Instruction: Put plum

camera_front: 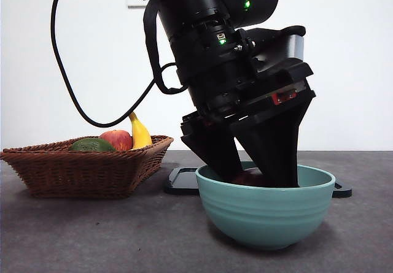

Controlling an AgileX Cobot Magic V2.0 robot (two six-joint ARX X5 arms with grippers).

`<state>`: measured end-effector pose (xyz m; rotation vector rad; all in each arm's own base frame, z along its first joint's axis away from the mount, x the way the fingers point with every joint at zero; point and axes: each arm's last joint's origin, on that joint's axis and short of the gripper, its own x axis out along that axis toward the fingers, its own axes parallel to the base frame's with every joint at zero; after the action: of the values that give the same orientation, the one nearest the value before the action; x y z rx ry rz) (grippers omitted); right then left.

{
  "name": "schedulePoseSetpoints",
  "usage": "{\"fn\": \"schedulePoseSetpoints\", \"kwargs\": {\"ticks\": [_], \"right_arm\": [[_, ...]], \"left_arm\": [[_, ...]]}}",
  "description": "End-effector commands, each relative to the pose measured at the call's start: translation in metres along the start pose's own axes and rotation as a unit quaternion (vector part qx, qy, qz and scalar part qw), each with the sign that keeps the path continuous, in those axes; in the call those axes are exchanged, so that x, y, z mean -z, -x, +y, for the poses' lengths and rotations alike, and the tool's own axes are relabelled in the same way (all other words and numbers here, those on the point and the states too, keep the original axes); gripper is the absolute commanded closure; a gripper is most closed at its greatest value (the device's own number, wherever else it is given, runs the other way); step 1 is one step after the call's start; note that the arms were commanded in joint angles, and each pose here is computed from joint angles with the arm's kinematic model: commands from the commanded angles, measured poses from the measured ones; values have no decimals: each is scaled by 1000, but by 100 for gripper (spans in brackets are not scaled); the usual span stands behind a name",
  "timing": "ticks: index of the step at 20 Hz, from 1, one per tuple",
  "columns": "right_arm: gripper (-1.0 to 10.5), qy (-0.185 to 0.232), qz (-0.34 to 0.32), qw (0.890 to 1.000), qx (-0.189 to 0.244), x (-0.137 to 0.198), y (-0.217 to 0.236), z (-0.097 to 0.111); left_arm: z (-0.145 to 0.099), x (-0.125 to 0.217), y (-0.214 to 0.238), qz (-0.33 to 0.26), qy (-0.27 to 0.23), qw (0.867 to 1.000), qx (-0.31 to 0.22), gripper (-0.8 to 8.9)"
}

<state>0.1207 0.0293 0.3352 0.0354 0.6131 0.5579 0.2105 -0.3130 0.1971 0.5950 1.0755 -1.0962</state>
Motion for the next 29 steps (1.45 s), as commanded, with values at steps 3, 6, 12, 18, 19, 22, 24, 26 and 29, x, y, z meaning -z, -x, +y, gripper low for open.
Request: {"fn": "schedulePoseSetpoints", "kwargs": {"ticks": [3, 6, 12, 18, 19, 22, 24, 26, 29], "right_arm": [[527, 9, -9, 1000, -1, -5, 3, 2], [527, 9, -9, 1000, -1, -5, 3, 2], [527, 8, -8, 1000, -1, -5, 3, 2], [527, 8, -6, 1000, -1, -5, 2, 1], [527, 7, -4, 1000, -1, -5, 1, 1], [527, 1, 8, 1000, -2, -6, -5, -2], [527, -2, 16, 1000, -3, -7, -9, -4], [527, -6, 25, 1000, -3, -7, -14, -6], [527, -12, 38, 999, -5, -8, -21, -9]], "left_arm": [[-4, -6, 0, 5, -13, 1000, 3, 378], [-3, -15, 18, -9, -10, 1000, -1, 378], [12, -24, 85, -102, 16, 994, -30, 379], [50, 4, 170, -195, 98, 972, -83, 380], [55, 12, 183, -206, 109, 968, -87, 380], [66, 38, 210, -219, 141, 961, -96, 380], [67, 58, 221, -222, 158, 958, -88, 380], [63, 79, 224, -224, 171, 957, -76, 380], [48, 108, 217, -218, 177, 959, -45, 380]]}}
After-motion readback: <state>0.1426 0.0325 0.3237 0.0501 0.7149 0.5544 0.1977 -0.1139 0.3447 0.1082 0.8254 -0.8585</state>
